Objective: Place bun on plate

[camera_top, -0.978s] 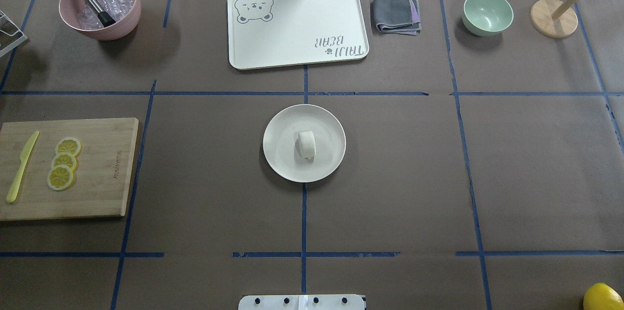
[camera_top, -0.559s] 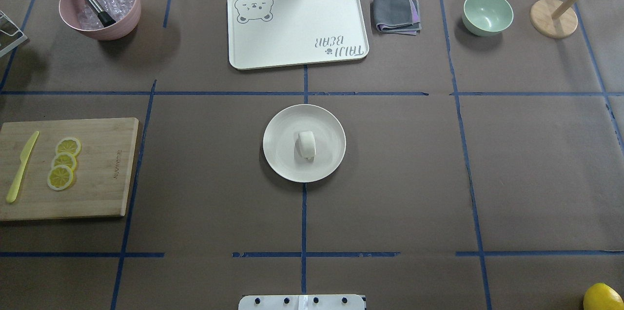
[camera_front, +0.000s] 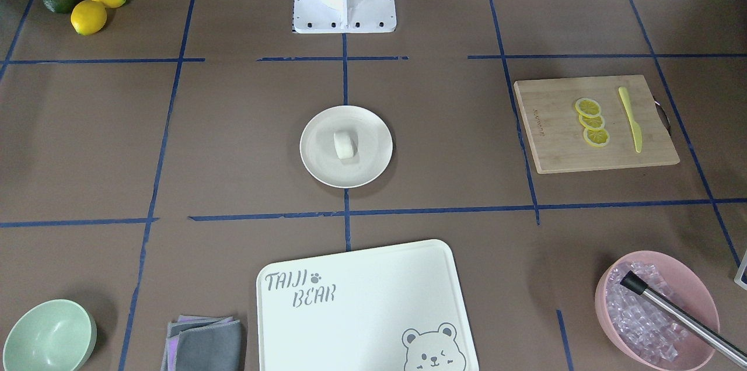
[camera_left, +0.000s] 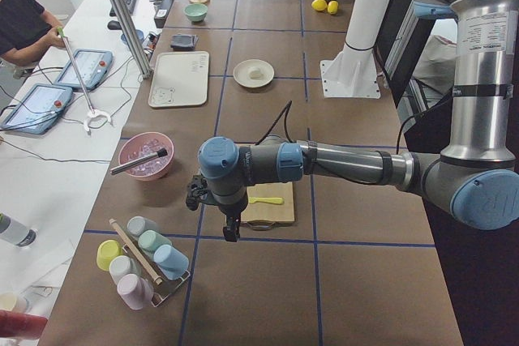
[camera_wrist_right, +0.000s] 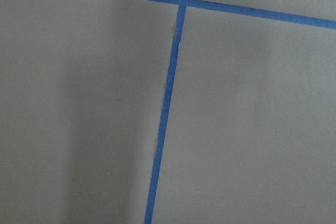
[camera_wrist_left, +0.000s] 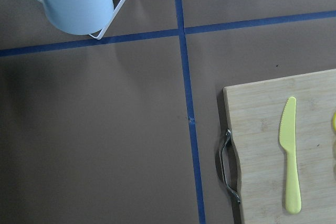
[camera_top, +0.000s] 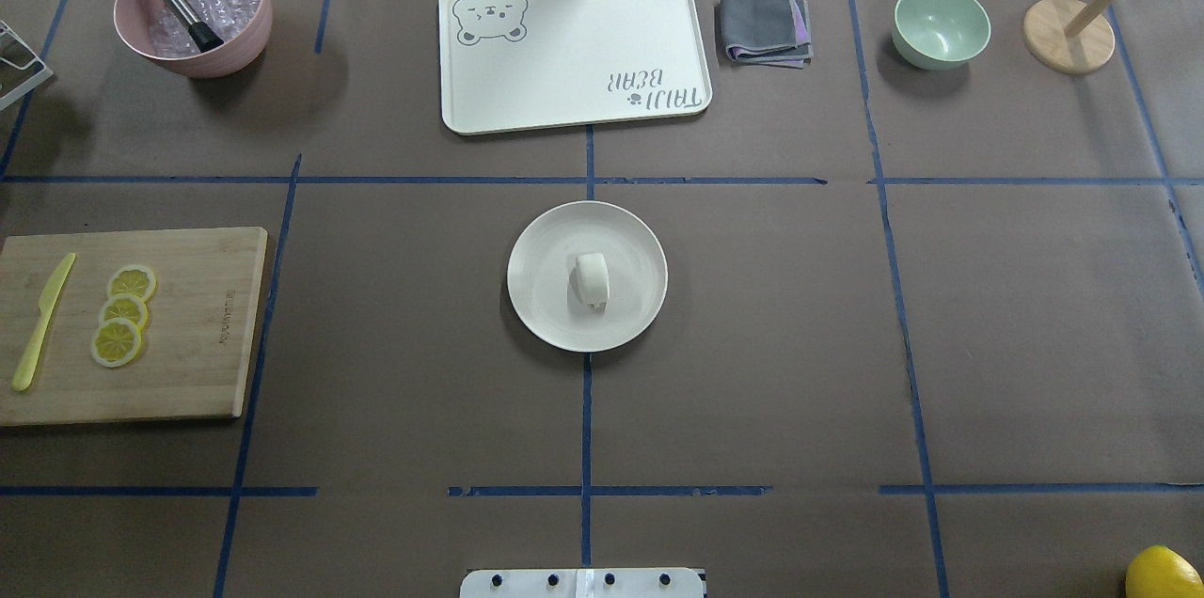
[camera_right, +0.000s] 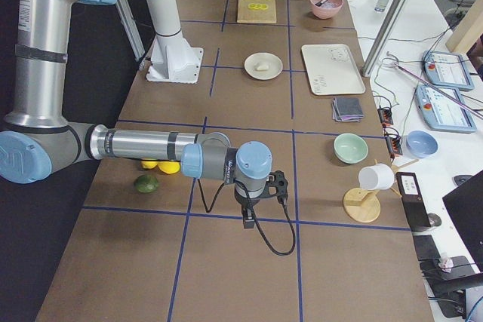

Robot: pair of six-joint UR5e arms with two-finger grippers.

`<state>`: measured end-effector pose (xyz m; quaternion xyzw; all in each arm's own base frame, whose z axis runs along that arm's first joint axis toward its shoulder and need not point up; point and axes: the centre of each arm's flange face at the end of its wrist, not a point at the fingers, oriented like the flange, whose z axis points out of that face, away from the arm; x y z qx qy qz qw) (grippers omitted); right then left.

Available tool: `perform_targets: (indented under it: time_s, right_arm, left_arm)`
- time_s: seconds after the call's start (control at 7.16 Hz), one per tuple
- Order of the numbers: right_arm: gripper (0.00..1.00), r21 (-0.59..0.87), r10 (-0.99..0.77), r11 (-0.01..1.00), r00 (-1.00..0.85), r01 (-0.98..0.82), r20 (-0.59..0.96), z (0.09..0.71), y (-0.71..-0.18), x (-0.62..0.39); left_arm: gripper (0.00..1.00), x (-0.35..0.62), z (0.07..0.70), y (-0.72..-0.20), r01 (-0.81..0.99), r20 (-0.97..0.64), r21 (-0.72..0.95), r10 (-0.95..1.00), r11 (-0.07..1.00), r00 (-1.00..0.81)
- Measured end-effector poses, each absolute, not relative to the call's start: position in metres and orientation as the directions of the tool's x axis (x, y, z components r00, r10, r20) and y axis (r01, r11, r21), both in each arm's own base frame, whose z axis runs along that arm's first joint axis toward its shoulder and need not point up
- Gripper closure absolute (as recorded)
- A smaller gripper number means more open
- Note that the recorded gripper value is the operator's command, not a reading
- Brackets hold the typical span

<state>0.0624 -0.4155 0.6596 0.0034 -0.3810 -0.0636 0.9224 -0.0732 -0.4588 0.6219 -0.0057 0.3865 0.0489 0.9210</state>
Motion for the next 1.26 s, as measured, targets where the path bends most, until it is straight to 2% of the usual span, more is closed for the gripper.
perform_targets:
  time_s: [0.56, 1.26]
  right_arm:
    - [0.0, 0.026, -0.072, 0.997, 0.702, 0.076, 0.709, 0.656, -0.415, 0.062]
    - [0.0, 0.024, -0.071, 0.997, 0.702, 0.076, 0.708, 0.657, -0.415, 0.062]
  left_arm:
    - [0.0, -0.073, 0.636, -0.454, -0.089, -0.714, 0.014, 0.072, 0.996, 0.697]
    - [0.0, -0.073, 0.64, -0.451, -0.09, -0.704, 0.088, 0.126, 0.992, 0.699]
